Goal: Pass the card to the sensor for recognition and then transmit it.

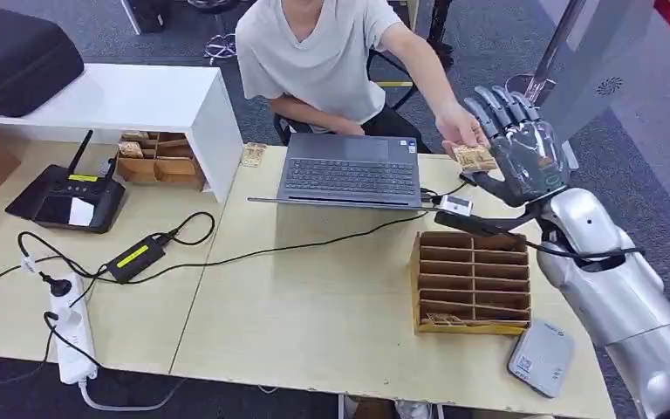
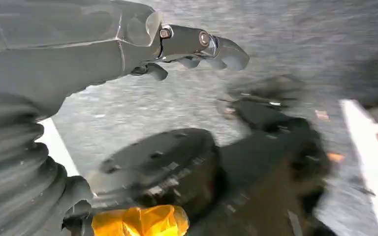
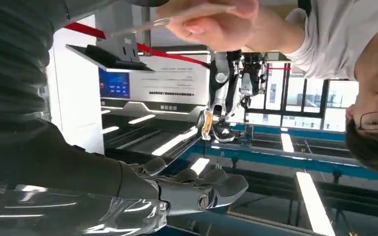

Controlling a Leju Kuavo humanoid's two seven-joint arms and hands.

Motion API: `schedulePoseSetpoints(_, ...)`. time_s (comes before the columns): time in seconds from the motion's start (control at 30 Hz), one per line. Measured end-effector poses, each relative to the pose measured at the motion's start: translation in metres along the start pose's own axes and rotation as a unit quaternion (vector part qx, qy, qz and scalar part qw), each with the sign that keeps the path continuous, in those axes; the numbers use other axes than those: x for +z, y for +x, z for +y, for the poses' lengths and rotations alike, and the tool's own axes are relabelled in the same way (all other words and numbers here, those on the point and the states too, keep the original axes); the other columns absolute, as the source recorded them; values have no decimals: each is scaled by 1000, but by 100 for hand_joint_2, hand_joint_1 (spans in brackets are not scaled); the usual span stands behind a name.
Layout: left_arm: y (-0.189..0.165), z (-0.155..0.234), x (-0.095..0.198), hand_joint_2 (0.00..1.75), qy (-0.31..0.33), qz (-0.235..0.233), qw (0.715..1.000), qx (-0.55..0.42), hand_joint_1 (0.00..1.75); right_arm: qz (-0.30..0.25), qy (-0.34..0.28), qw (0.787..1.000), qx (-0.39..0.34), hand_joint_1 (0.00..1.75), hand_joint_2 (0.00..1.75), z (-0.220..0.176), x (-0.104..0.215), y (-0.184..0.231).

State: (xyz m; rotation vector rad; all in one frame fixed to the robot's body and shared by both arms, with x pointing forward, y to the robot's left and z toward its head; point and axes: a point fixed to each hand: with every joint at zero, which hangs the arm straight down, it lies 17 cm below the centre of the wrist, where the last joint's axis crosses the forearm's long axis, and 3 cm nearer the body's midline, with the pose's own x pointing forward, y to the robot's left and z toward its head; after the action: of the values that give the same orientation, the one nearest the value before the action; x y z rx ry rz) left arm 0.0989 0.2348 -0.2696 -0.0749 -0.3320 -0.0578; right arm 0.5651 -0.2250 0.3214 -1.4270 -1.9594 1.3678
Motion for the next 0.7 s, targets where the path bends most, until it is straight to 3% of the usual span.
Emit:
schedulePoseSetpoints(0.07, 1, -8, 2, 175, -22, -4, 1000, 14, 0, -6, 3, 1000, -2, 0, 175, 4, 0, 6)
schedulePoseSetpoints(0.1, 1, -12, 3, 0, -34, -5, 999, 22, 0, -9, 4, 1000, -4, 0, 175, 6, 0, 10)
schedulePoseSetpoints(0.3, 2, -21, 6, 0, -59, -9, 997, 42, 0, -22, 6, 1000, -10, 0, 175, 11, -1, 24)
schedulePoseSetpoints(0.33, 2, -22, 6, 0, -62, -9, 997, 44, 0, -23, 6, 1000, -11, 175, 175, 11, -1, 26)
schedulePoseSetpoints(0.7, 2, -23, 8, 0, -73, -9, 996, 48, 0, -30, 6, 999, -20, 175, 175, 13, -1, 31)
